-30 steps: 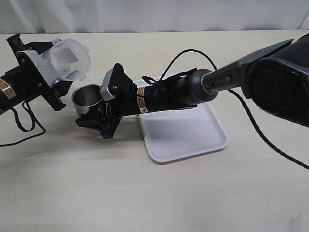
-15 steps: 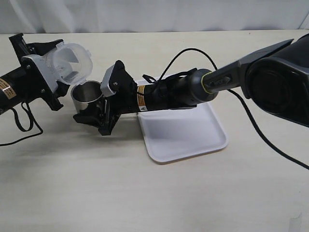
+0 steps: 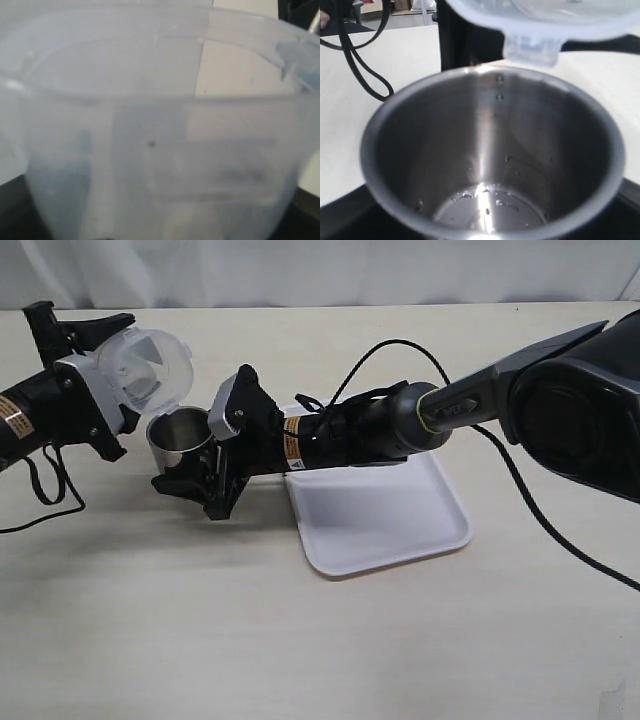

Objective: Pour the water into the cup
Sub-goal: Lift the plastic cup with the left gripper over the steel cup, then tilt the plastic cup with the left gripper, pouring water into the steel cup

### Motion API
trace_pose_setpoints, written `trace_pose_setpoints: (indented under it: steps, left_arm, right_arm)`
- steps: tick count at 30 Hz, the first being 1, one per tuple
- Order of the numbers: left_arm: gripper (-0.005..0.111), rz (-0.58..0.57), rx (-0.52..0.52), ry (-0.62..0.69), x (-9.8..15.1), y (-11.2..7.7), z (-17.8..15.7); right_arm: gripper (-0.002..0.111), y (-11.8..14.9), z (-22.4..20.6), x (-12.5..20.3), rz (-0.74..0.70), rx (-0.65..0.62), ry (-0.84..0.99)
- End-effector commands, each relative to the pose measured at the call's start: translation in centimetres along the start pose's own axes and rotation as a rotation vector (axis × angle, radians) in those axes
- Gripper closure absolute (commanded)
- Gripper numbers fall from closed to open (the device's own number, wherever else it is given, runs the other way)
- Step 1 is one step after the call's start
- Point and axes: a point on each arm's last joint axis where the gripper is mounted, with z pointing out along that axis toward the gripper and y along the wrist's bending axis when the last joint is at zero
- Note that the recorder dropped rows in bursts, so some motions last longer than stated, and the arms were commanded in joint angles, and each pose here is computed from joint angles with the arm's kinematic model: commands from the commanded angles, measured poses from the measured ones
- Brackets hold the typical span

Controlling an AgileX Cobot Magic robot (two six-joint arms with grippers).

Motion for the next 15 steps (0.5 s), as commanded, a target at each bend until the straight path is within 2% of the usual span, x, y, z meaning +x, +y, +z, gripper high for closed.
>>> trace_pose_setpoints:
  steps: [1,15]
  left_arm:
    - [0.107,0.044,-0.047,-0.015,-0.17,0.67,0.12]
    - [0.107,0.139,-0.047,-0.015,-0.18,0.66,0.12]
  right_arm:
    - [0.104,-0.15,-0.14,-0.88,-0.015,0.007,-0.031]
    - [0.104,-0.65,-0.16,-0.99,-0.023,0.063,-0.042]
